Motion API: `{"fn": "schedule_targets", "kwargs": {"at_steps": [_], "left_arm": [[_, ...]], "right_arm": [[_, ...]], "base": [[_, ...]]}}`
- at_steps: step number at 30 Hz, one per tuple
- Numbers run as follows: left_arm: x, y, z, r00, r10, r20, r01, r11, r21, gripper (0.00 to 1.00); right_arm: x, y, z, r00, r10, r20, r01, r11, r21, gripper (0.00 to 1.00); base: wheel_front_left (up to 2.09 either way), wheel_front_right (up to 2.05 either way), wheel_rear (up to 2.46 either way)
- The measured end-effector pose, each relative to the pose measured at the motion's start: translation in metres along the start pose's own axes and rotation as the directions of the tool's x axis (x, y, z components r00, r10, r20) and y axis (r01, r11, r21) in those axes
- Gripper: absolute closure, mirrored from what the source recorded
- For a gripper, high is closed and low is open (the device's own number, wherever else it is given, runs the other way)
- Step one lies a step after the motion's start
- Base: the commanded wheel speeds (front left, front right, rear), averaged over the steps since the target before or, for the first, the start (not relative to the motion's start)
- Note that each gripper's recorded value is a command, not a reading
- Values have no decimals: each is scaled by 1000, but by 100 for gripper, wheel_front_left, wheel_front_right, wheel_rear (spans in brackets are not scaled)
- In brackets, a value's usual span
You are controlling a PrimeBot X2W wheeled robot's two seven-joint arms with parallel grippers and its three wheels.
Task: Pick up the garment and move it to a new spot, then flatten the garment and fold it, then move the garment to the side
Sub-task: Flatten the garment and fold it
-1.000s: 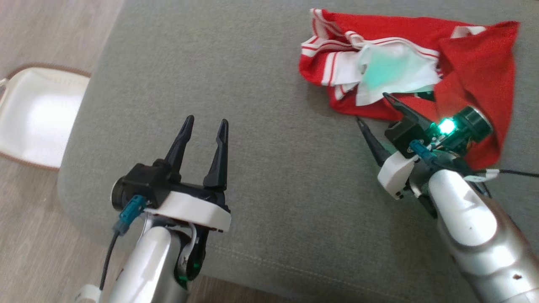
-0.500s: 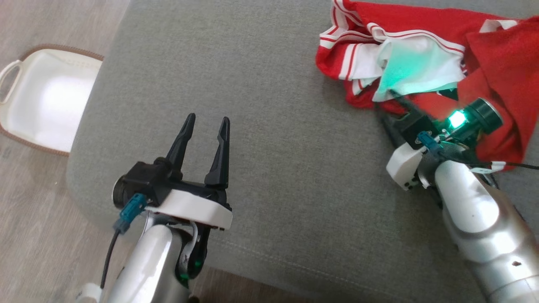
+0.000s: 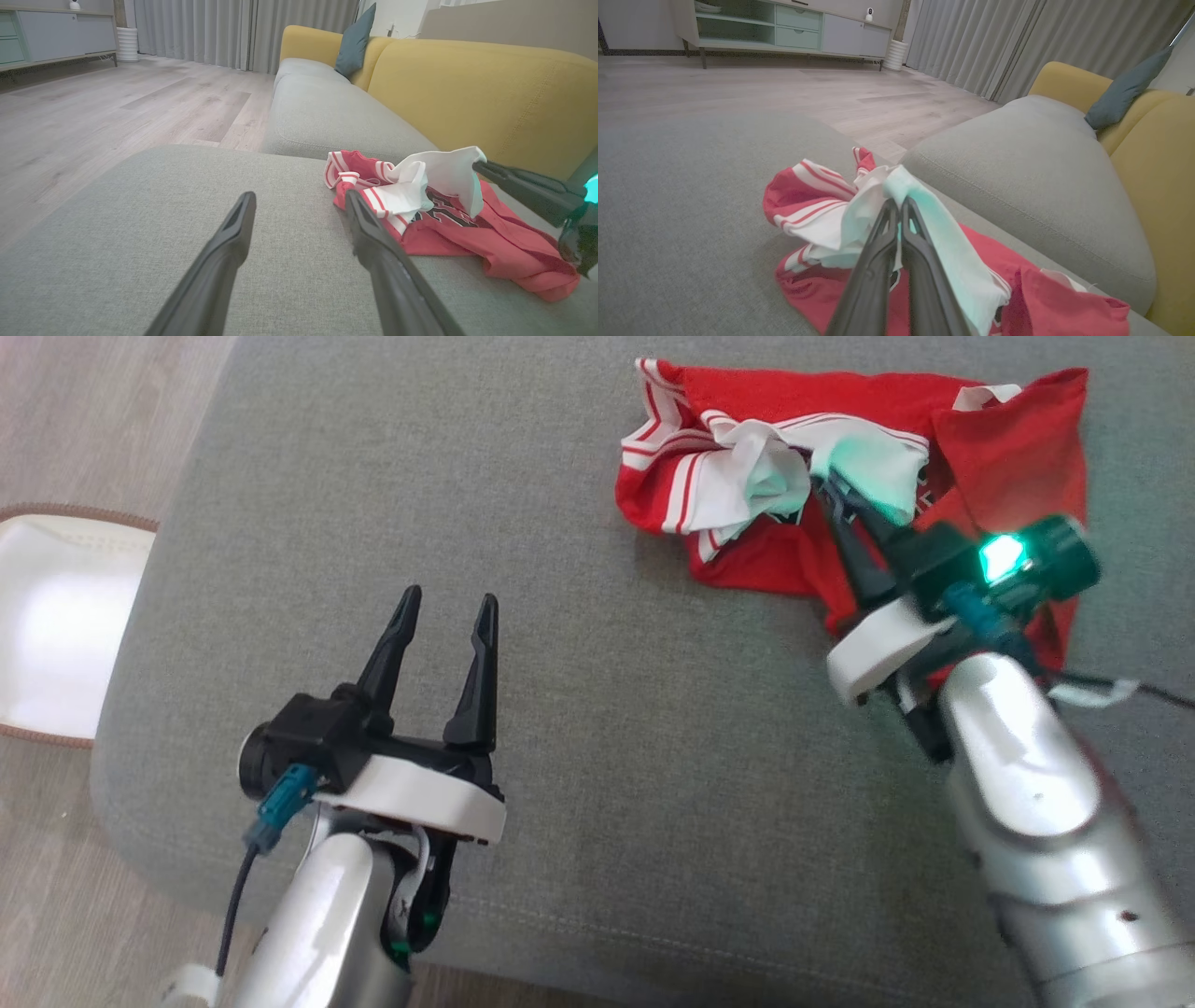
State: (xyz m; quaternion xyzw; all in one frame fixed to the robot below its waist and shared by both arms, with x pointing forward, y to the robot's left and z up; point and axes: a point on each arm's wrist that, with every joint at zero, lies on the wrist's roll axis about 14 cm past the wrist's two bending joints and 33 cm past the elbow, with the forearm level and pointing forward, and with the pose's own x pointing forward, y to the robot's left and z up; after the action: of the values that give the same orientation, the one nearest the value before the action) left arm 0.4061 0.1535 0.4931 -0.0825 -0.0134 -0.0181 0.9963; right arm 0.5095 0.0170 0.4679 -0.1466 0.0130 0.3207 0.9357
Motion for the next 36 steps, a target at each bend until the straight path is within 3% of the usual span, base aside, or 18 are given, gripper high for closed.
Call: {"fn": "schedule_targets", "kwargs": {"at_steps": [3, 10, 17, 18, 26, 36], "left_arm": [[0, -2, 2, 1000, -5, 5, 5, 1000, -1, 0], [-4, 4, -6, 1000, 13, -19, -13, 1000, -1, 0], [-1, 19, -8, 998, 54, -30, -53, 999, 3, 0], [0, 21, -8, 998, 59, -31, -59, 998, 2, 0], [4, 24, -14, 997, 70, -45, -70, 998, 4, 0], [22, -1, -3, 1000, -14, 5, 14, 1000, 4, 0]], "right_arm": [[-1, -12, 11, 1000, -21, 12, 21, 1000, -7, 100], [26, -94, 59, 994, -103, 44, 107, 989, -105, 100], [56, -143, 38, 985, -159, -62, 147, 974, -172, 100], [60, -149, 32, 981, -174, -84, 156, 971, -182, 0], [66, -179, 12, 963, -247, -106, 229, 961, -153, 0], [23, -183, 21, 956, -293, -4, 293, 954, -59, 0]], "base": [[0, 0, 0], [0, 0, 0], [0, 0, 0], [0, 0, 0], [0, 0, 0], [0, 0, 0]]}}
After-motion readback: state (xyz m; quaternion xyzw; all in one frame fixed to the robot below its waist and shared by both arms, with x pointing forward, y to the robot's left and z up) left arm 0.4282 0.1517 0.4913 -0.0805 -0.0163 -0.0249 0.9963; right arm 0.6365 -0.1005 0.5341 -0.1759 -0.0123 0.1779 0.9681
